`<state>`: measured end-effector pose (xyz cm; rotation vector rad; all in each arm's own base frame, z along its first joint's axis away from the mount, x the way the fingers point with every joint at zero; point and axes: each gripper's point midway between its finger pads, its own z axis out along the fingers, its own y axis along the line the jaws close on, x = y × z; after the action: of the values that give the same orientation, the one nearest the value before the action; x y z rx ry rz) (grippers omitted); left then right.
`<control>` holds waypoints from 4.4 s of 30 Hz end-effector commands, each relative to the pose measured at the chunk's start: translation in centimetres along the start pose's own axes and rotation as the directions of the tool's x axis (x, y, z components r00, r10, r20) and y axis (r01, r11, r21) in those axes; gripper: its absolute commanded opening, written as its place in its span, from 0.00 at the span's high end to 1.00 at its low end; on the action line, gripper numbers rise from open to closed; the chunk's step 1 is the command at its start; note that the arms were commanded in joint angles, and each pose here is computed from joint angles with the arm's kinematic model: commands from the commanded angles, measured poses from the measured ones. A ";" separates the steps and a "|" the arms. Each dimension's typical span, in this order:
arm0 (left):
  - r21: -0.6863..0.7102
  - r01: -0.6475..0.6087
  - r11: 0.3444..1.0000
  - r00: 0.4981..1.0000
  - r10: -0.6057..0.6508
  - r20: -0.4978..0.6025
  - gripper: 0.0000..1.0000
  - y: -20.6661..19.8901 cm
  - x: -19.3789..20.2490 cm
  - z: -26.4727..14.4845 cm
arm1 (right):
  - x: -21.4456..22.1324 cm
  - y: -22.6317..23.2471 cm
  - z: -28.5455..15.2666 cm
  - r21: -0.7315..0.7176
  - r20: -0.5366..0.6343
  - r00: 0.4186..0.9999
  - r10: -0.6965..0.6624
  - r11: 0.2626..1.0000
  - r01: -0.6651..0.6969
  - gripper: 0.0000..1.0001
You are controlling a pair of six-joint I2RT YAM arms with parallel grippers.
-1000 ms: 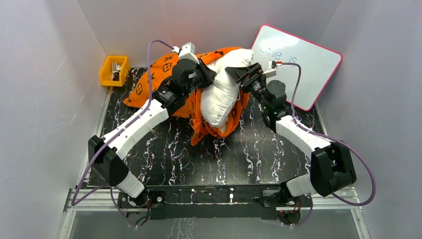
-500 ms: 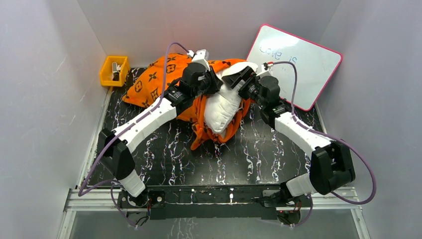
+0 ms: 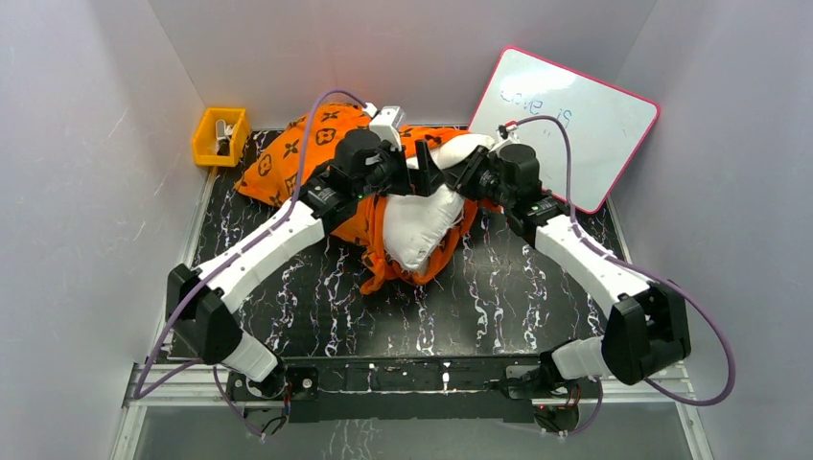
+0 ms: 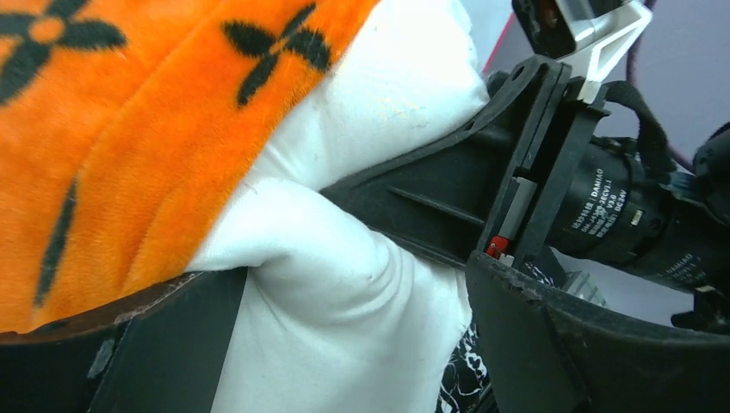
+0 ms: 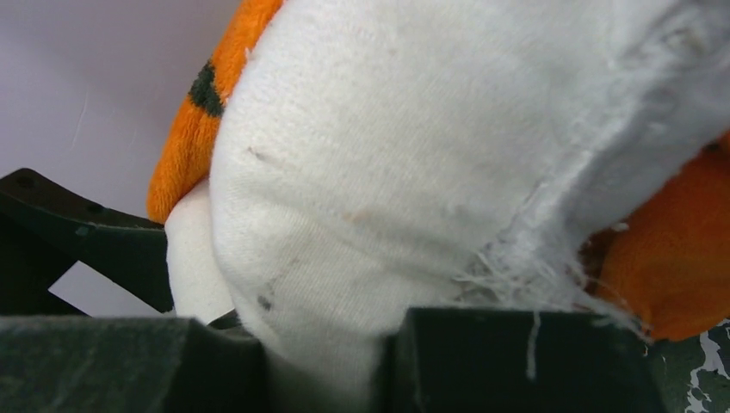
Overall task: Remove the pillowcase from the pillow
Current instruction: Remove the pillow from the pillowcase.
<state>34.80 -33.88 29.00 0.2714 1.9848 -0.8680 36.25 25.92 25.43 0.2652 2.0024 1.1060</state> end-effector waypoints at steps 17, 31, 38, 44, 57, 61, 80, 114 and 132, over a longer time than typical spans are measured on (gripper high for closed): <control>0.001 -0.323 0.946 0.924 0.315 0.217 0.02 -3.2 -10.9 0.6 | 2.9 7.5 -9.9 -0.287 -0.172 0.954 -0.245 0.939 0.189 1.00; 0.090 -0.385 0.919 0.923 0.381 0.058 0.31 -2.5 -5.5 1.6 | 2.2 9.9 -11.4 -0.354 -0.158 0.950 -0.269 0.914 0.199 1.00; 0.119 -0.400 0.909 0.915 0.404 -0.004 0.90 -1.8 -3.4 2.7 | 2.1 10.3 -11.9 -0.355 -0.155 0.948 -0.278 0.911 0.209 1.00; 0.022 -0.441 0.897 0.897 0.441 -0.008 1.00 0.5 -4.9 3.7 | 2.1 10.7 -12.7 -0.368 -0.156 0.944 -0.290 0.904 0.217 1.00; -0.282 -0.606 0.744 0.776 0.631 -0.004 1.00 16.2 -6.8 -0.3 | -2.3 12.2 -19.1 -0.255 0.128 0.935 -0.331 0.900 0.353 1.00; -0.292 -0.593 0.750 0.771 0.634 0.062 1.00 15.6 -7.9 -3.0 | -2.2 12.2 -18.1 -0.266 0.107 0.940 -0.325 0.901 0.342 1.00; 0.285 -0.237 0.929 0.947 0.156 0.282 0.02 0.2 -0.5 -17.8 | -11.2 15.4 -8.1 -0.170 0.201 0.973 -0.112 0.974 0.147 1.00; -0.491 0.043 0.870 0.996 -0.075 -0.045 1.00 16.4 16.2 -11.8 | -21.8 16.1 -13.2 -0.248 0.291 0.956 -0.046 0.961 0.121 1.00; -0.576 0.206 0.791 0.979 -0.168 0.119 0.02 23.0 4.7 -14.7 | -12.9 8.9 -12.1 -0.314 -0.096 0.976 -0.193 0.937 0.154 1.00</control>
<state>30.99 -13.23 22.12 -0.1233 1.9754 -0.3474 37.31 16.17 39.79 0.0982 2.0008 1.2128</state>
